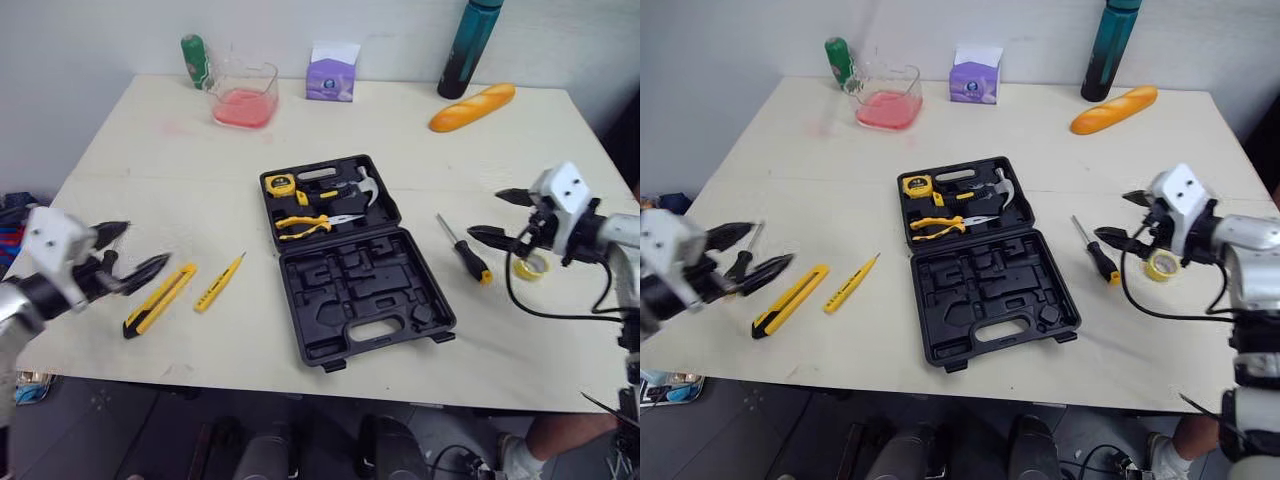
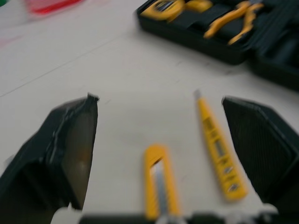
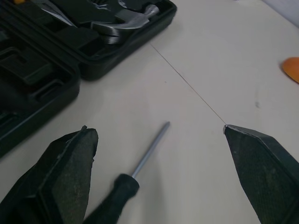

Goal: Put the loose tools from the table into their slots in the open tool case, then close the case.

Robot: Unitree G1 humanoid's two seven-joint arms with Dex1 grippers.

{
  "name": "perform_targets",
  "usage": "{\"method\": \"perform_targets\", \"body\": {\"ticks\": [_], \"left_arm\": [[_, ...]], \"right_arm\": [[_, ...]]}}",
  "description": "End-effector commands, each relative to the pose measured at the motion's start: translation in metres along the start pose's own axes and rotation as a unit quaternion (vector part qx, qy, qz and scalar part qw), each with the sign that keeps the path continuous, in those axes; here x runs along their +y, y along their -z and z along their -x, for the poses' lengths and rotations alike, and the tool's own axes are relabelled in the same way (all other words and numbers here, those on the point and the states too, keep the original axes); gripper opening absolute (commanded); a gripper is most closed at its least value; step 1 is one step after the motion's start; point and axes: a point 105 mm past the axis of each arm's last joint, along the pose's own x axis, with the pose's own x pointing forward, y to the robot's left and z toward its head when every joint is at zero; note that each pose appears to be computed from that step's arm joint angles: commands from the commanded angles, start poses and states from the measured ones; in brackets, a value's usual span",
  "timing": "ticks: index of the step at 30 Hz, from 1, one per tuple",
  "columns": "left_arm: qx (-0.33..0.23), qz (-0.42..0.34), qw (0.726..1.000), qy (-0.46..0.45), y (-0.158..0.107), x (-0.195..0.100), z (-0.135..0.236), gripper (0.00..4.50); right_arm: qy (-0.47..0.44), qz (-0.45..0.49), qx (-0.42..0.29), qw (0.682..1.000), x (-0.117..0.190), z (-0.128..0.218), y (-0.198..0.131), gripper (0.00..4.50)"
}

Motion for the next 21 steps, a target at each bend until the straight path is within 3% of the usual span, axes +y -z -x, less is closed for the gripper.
{"method": "perform_targets", "body": {"ticks": [1, 3, 4, 6, 7, 12, 14, 15, 21], "left_arm": [[-0.001, 0.006, 1.000, 0.009, -0.008, -0.012, -0.017, 4.46], [0.009, -0.001, 1.000, 0.022, -0.006, -0.018, -0.028, 4.46], [0.014, -0.002, 1.000, 0.026, -0.005, -0.020, -0.032, 4.49], [0.026, 0.002, 0.999, 0.041, 0.000, -0.027, -0.041, 3.94], [0.030, 0.002, 0.998, 0.050, 0.002, -0.031, -0.045, 3.64], [0.049, 0.027, 0.997, 0.060, 0.012, -0.041, -0.066, 1.37], [0.054, 0.034, 0.996, 0.065, 0.014, -0.044, -0.069, 0.53], [0.055, 0.040, 0.995, 0.068, 0.015, -0.047, -0.073, 0.09], [0.054, 0.062, 0.994, 0.078, 0.014, -0.057, -0.095, 0.04]], "right_arm": [[0.001, 0.013, 0.002, 1.000, -0.003, -0.008, -0.002, 4.50], [-0.004, 0.013, 0.004, 1.000, -0.001, -0.014, 0.001, 4.50], [-0.006, 0.014, 0.006, 1.000, 0.000, -0.017, 0.002, 4.24], [-0.012, 0.020, 0.006, 1.000, 0.002, -0.024, 0.004, 3.73], [-0.015, 0.022, 0.007, 1.000, 0.003, -0.027, 0.004, 3.23], [-0.017, 0.034, 0.000, 0.999, 0.006, -0.039, 0.006, 0.70], [-0.016, 0.043, 0.002, 0.999, 0.006, -0.045, 0.006, 0.00], [-0.016, 0.043, -0.001, 0.999, 0.007, -0.049, 0.005, 0.00], [-0.010, 0.065, 0.005, 0.998, 0.011, -0.070, 0.002, 0.00]]}}
